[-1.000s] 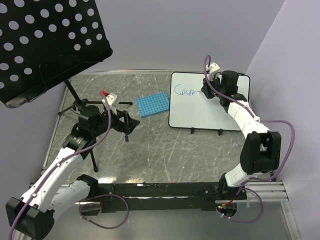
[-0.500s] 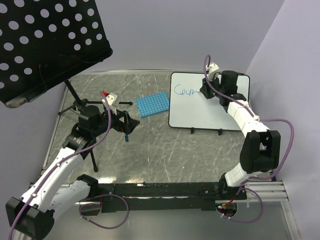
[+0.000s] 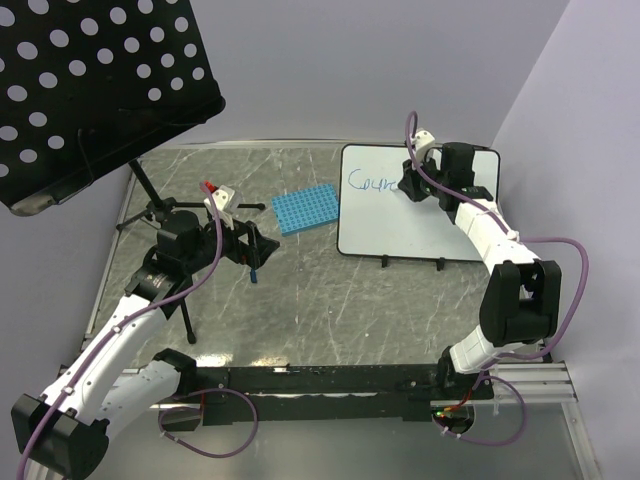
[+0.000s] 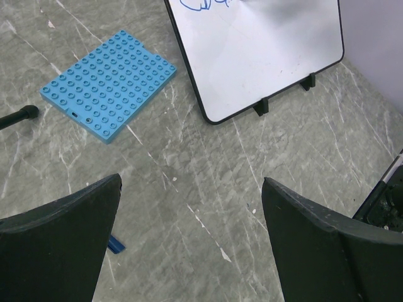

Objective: Write a sentence on the whiteboard

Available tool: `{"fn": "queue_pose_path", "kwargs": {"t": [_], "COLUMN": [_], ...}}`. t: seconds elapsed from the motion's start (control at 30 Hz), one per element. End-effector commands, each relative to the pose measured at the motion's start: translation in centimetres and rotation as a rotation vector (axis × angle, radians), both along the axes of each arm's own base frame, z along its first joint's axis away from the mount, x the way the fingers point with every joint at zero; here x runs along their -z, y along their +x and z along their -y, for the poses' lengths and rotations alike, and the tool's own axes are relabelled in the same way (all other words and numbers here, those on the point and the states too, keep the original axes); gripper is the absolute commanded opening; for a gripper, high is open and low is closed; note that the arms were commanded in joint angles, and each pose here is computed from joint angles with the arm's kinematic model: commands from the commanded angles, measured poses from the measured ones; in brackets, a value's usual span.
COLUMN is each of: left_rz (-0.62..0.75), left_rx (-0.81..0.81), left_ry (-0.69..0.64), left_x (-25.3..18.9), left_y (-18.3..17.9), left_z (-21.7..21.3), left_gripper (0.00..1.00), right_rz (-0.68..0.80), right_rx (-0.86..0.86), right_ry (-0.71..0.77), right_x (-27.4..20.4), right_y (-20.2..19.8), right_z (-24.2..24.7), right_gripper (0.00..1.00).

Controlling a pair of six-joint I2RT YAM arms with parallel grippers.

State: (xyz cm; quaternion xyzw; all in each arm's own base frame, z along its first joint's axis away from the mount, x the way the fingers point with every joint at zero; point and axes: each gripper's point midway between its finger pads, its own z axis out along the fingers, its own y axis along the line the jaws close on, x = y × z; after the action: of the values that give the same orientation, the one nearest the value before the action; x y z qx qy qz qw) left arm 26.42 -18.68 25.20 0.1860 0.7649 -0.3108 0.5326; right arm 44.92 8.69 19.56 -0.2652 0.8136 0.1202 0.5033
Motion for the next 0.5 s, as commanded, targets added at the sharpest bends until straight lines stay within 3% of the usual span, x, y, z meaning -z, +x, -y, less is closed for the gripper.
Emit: {"fn": "queue_pose_path", "kwargs": {"t": [0.0, 0.47], "left_rz": [0.037, 0.036], "left_rx": [0.009, 0.008], "left_ry": [-0.013, -0.012], "left_x": [-1.0, -1.0], "left_y": [-0.2, -0.1], "left_z": [0.0, 0.0], "left_gripper": [0.97, 0.97], "right_rz": [0.039, 0.096], "right_rx": [0.026, 0.075], "right_ry": [-0.015, -0.008], "right_x": [-1.5, -3.1], "right_y": [0.9, 1.7], "right_z": [1.1, 1.8], "right_gripper": [0.0, 0.0]}}
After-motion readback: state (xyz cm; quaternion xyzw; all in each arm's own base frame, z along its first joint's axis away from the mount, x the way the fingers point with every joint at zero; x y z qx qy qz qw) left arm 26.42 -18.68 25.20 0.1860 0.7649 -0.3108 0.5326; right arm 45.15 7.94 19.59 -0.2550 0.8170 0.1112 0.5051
